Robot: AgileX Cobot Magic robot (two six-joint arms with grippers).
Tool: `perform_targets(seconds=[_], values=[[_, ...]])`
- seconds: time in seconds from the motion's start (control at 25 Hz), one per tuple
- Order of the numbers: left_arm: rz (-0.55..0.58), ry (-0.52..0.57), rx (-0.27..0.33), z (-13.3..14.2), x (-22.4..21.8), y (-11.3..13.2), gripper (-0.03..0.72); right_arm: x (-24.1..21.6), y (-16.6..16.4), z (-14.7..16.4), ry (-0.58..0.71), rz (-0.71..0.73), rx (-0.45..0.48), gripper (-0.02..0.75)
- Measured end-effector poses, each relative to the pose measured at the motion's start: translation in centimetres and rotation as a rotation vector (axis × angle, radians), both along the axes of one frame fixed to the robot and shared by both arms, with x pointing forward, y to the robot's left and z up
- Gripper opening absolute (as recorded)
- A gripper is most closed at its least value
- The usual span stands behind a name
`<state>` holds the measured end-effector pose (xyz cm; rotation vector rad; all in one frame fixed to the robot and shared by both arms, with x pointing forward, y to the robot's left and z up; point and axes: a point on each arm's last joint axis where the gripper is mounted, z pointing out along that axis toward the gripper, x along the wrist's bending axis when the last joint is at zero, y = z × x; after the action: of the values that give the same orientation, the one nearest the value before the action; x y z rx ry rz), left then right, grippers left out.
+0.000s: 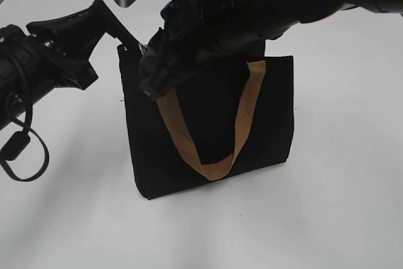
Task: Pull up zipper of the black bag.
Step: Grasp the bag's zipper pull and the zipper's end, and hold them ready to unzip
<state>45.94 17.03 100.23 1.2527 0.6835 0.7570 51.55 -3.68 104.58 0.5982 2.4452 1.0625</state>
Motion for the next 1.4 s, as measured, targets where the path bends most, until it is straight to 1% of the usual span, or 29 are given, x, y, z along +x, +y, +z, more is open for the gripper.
perform_targets(seconds=[0.2, 0.36, 0.4, 0.56, 0.72, 0.84, 0.96, 1.16, 1.24, 1.4], values=[[-0.006, -0.001, 0.004, 0.0, 0.0, -0.1, 0.005, 0.2, 0.2, -0.8, 0.017, 0.001, -0.016, 0.104], [-0.006, -0.001, 0.004, 0.0, 0.0, -0.1, 0.005, 0.2, 0.2, -0.8, 0.015, 0.002, -0.017, 0.008], [-0.006, -0.001, 0.004, 0.0, 0.0, -0.1, 0.005, 0.2, 0.2, -0.8, 0.012, 0.004, -0.019, 0.001], [0.004, 0.006, 0.001, 0.0, 0.0, 0.0, 0.005, 0.2, 0.1, -0.9, 0.003, 0.019, -0.049, -0.001], [0.053, 0.061, 0.0, -0.4, 0.3, 0.4, 0.005, 0.1, -0.1, -1.0, 0.003, 0.037, -0.088, -0.001], [0.068, 0.108, 0.022, -0.5, 0.3, 0.6, 0.005, -0.1, -0.2, -1.1, 0.018, 0.047, -0.111, -0.001], [0.069, 0.118, 0.031, -0.1, 0.0, 0.7, 0.005, -0.1, -0.2, -1.1, 0.019, 0.047, -0.112, -0.001], [0.05, 0.105, 0.04, 0.4, -0.4, 0.6, 0.005, -0.1, -0.2, -1.0, 0.023, 0.044, -0.104, -0.001], [0.046, 0.103, 0.043, 0.5, -0.5, 0.6, 0.005, -0.1, -0.2, -1.0, 0.023, 0.044, -0.103, 0.008], [0.049, 0.098, 0.037, 0.6, -0.5, 0.7, 0.005, -0.2, -0.2, -1.2, 0.038, 0.048, -0.116, 0.069]])
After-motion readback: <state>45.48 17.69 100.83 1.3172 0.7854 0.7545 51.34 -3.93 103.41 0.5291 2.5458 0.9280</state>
